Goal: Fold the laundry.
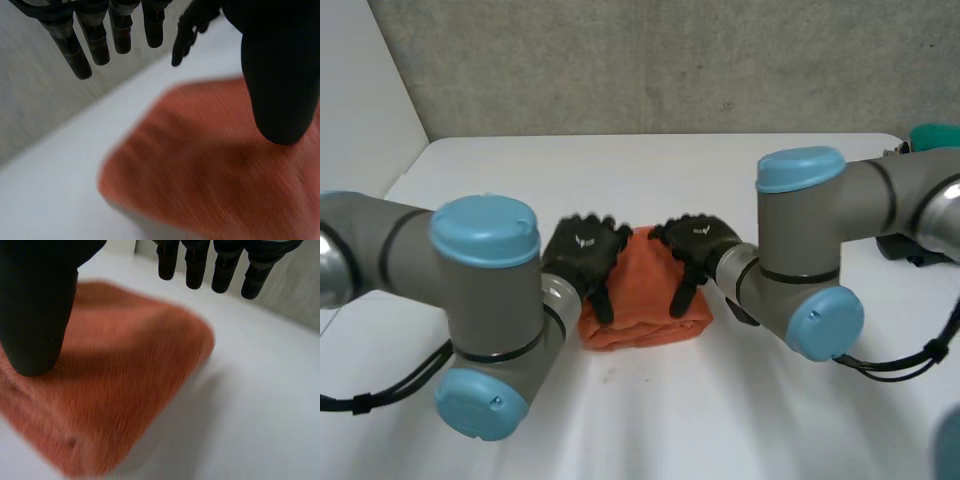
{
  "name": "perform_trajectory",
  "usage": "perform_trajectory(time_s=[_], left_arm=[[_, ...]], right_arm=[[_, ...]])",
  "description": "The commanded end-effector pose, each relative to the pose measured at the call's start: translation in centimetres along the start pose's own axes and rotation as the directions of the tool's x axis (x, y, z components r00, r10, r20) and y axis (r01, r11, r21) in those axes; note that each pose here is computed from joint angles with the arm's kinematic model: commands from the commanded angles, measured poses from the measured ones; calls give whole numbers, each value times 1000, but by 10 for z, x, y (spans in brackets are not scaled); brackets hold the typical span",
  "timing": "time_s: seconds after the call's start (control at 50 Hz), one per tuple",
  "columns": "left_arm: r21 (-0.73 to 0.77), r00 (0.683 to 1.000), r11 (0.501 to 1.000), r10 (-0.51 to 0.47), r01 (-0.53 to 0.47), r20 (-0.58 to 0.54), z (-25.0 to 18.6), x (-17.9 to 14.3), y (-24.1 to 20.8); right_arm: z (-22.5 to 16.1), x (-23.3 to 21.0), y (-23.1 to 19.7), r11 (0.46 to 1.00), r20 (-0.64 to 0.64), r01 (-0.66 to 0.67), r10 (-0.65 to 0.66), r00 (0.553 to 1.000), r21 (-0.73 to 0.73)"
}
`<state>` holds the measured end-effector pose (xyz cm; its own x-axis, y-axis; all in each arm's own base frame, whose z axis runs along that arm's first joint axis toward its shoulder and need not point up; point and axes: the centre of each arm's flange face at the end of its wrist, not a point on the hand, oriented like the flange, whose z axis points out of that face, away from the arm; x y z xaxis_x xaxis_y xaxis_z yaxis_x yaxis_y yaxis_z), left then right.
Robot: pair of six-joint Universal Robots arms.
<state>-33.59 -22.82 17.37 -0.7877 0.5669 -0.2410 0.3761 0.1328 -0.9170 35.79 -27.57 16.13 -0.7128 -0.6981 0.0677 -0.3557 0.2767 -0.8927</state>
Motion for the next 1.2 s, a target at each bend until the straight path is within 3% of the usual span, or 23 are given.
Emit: perform_trajectory(time_s=[0.02,0.12,0.26,0.36,0.5,0.56,0.6,0.66,0.68,0.72,1.2], left_arm=[[-206,998,976,-63,66,20,11,-15,27],[-220,995,971,-79,89,58,14,-35,25],[-34,994,994,-99,100,51,-3,-49,-33],[121,995,987,-100,103,-27,-17,-52,-71],[272,987,957,-65,104,-147,-25,-66,-102],[297,961,949,-23,108,-277,-30,-58,-105],[303,925,946,8,116,-380,-34,-48,-104],[302,891,945,28,124,-452,-38,-40,-103],[299,867,946,43,125,-497,-42,-35,-100],[288,853,949,42,128,-520,-44,-31,-96],[282,848,950,38,133,-528,-49,-27,-92]], right_arm=[[15,8,16,991,-26,25,-28,999,-128],[11,19,1,989,-126,110,-122,984,-94],[-15,8,-40,961,-191,266,-248,950,74],[-30,-19,-33,911,-193,383,-353,916,151],[-45,-35,1,894,-172,405,-376,911,190],[-47,-43,23,896,-140,403,-382,914,185],[-48,-50,35,894,-114,404,-389,914,191],[-45,-58,48,890,-86,407,-398,913,203],[-43,-59,51,890,-81,408,-400,913,204],[-37,-60,57,888,-82,409,-401,912,210],[10,-58,59,864,-122,425,-407,905,271]])
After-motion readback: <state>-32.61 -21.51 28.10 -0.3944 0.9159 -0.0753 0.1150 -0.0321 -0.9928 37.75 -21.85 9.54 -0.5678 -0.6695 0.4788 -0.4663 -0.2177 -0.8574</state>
